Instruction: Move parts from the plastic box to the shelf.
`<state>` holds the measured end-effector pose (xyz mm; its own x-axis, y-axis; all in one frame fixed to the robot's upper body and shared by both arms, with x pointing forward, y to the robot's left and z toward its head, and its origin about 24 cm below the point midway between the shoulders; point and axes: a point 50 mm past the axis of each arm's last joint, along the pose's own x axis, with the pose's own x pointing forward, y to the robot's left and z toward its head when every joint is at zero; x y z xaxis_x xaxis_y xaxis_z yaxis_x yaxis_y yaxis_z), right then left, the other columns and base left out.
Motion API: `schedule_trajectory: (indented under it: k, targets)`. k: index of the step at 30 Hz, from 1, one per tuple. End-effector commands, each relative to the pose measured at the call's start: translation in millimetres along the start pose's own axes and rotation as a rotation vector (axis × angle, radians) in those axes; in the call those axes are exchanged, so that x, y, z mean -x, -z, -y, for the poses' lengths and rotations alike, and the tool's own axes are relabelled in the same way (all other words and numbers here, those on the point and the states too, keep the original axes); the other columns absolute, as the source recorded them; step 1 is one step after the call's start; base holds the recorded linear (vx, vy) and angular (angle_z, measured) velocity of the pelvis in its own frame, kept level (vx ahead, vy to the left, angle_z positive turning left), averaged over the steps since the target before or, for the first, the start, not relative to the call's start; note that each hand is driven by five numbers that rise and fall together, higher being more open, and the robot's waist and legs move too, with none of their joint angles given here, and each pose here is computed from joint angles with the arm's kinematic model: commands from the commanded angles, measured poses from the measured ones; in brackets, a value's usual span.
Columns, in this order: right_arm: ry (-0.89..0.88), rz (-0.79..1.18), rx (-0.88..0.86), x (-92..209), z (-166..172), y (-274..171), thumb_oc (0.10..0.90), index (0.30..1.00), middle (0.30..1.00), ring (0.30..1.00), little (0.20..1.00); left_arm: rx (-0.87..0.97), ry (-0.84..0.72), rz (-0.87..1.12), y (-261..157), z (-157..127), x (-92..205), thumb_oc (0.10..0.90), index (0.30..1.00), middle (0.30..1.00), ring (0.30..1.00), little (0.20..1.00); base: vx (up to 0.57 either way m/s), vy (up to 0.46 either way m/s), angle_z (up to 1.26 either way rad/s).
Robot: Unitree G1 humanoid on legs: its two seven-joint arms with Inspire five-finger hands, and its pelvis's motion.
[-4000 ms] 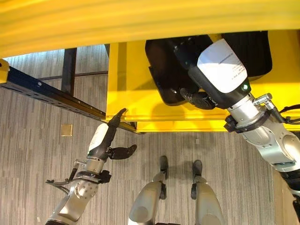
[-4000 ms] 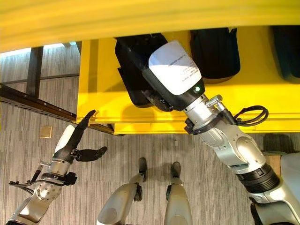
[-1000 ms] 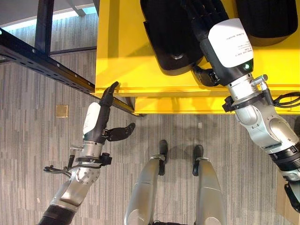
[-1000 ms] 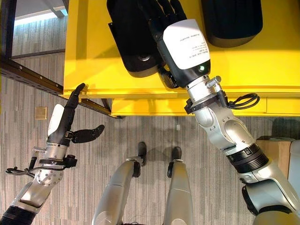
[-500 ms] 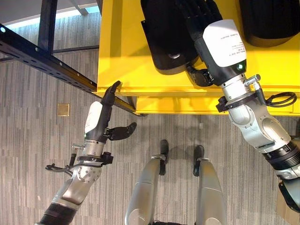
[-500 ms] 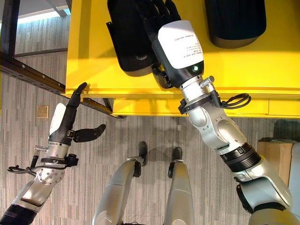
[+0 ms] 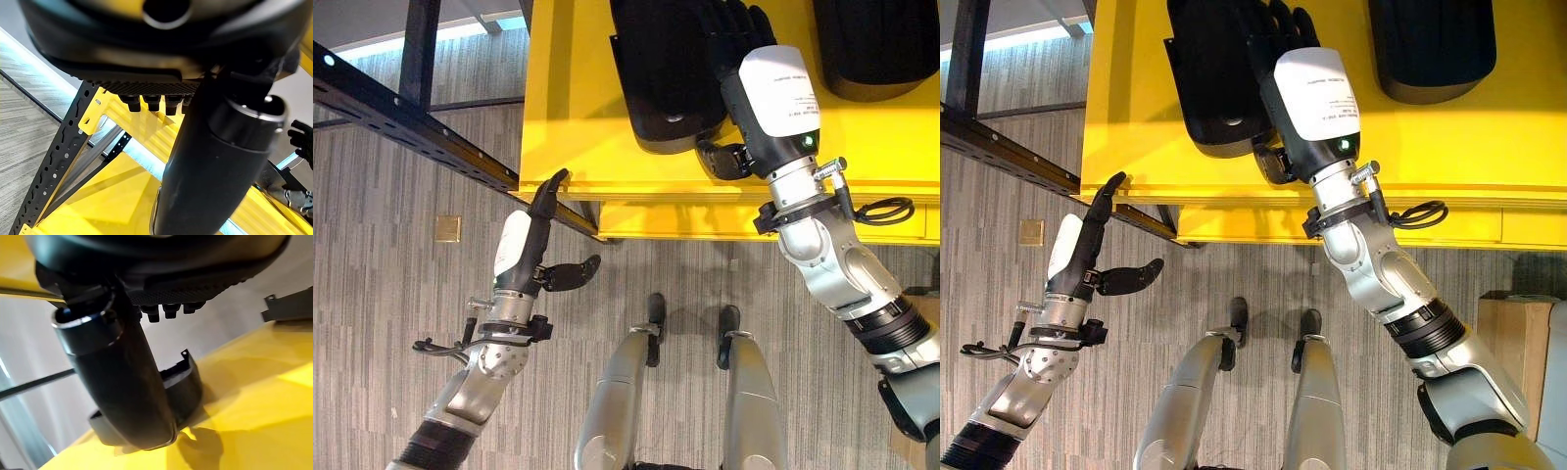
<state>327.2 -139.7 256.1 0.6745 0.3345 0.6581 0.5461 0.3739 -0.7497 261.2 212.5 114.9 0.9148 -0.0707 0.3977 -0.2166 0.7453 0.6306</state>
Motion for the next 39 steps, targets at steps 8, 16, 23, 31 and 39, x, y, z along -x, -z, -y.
schedule_trajectory:
  k: [8,16,23,31,39]
  targets:
    - [0.328,0.219,-0.114,-42.7,65.8,-39.3,0.9,1.0,1.0,1.0,1.0,-0.023,-0.047,-0.046,16.8,-0.3,-17.5,0.9,1.0,1.0,1.0,1.0,0.0,0.003,0.0]
    - [0.335,0.255,-0.155,-48.3,57.1,-52.5,0.9,1.0,1.0,1.0,1.0,-0.035,-0.089,-0.069,20.3,10.5,-36.1,0.9,1.0,1.0,1.0,1.0,0.0,0.015,-0.03]
    - [0.34,0.291,-0.152,-53.1,54.6,-62.6,0.9,1.0,1.0,1.0,1.0,-0.031,-0.106,-0.088,19.3,16.3,-48.6,0.9,1.0,1.0,1.0,1.0,-0.01,0.021,-0.04]
    - [0.344,0.295,-0.17,-58.7,53.5,-68.9,0.9,1.0,1.0,1.0,1.0,-0.027,-0.128,-0.093,17.6,19.3,-54.9,0.9,1.0,1.0,1.0,1.0,0.0,0.009,0.05]
    - [0.378,0.279,-0.135,-61.3,50.5,-70.6,0.9,1.0,1.0,1.0,1.0,-0.028,-0.131,-0.115,19.6,23.0,-55.1,0.9,1.0,1.0,1.0,1.0,0.02,0.005,-0.03]
